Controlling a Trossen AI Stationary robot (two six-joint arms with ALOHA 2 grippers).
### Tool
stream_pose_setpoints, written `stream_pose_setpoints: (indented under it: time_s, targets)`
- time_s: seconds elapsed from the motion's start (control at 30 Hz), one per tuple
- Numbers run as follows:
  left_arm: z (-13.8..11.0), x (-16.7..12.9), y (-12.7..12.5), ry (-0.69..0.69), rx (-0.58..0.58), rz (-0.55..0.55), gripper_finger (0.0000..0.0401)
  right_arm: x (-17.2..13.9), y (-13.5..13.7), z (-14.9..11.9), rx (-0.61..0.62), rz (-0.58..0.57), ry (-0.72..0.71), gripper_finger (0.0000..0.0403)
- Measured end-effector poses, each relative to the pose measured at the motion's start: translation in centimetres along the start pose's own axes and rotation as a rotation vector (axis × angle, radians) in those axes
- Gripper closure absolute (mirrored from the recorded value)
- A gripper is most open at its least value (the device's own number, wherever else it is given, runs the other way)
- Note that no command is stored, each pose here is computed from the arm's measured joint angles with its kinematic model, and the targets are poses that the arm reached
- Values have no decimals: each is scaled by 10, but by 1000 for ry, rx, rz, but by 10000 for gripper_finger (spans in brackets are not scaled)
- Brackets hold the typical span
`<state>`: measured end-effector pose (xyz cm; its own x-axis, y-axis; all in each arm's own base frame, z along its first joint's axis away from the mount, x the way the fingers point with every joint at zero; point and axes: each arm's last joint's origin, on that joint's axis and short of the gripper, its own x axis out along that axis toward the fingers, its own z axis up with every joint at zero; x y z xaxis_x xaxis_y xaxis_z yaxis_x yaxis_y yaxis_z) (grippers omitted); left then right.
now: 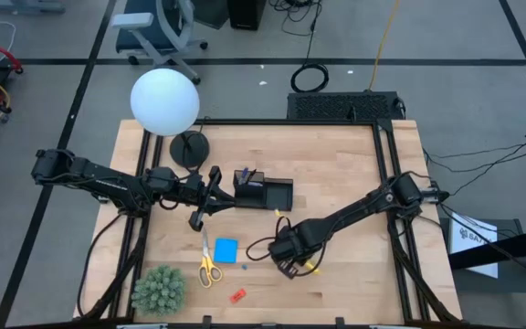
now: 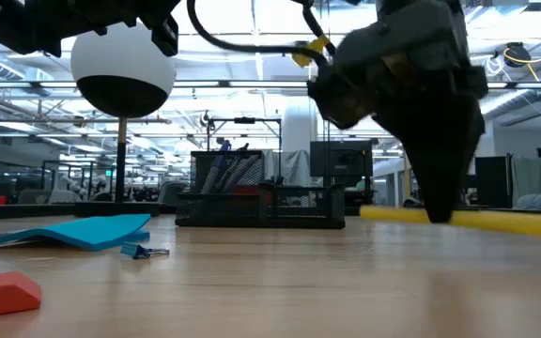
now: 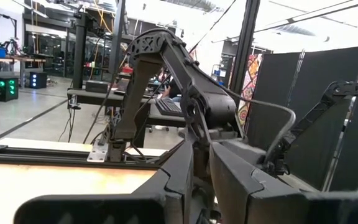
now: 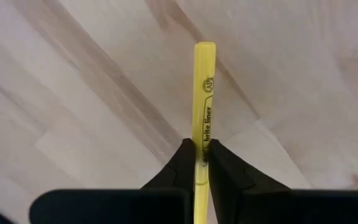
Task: Pick and place office supplies into organizer
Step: Put the yellow pen into the black desk organizer
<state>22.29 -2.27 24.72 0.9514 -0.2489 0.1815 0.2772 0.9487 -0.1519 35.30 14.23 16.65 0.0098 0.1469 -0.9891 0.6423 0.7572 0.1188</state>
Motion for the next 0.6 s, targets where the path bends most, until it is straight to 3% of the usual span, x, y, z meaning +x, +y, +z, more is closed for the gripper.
stream_pose_setpoints:
  time_s: [0.17, 0.47, 0.6]
  targets:
    - [0, 0, 0, 0, 0, 0, 338, -21, -1, 5, -29, 79, -63, 388]
    - [0, 0, 0, 0, 0, 0, 339, -57, 7, 23, -218, 253, -361, 402]
    - [0, 0, 0, 0, 0, 0, 338, -62, 5, 31, -263, 277, -397, 403]
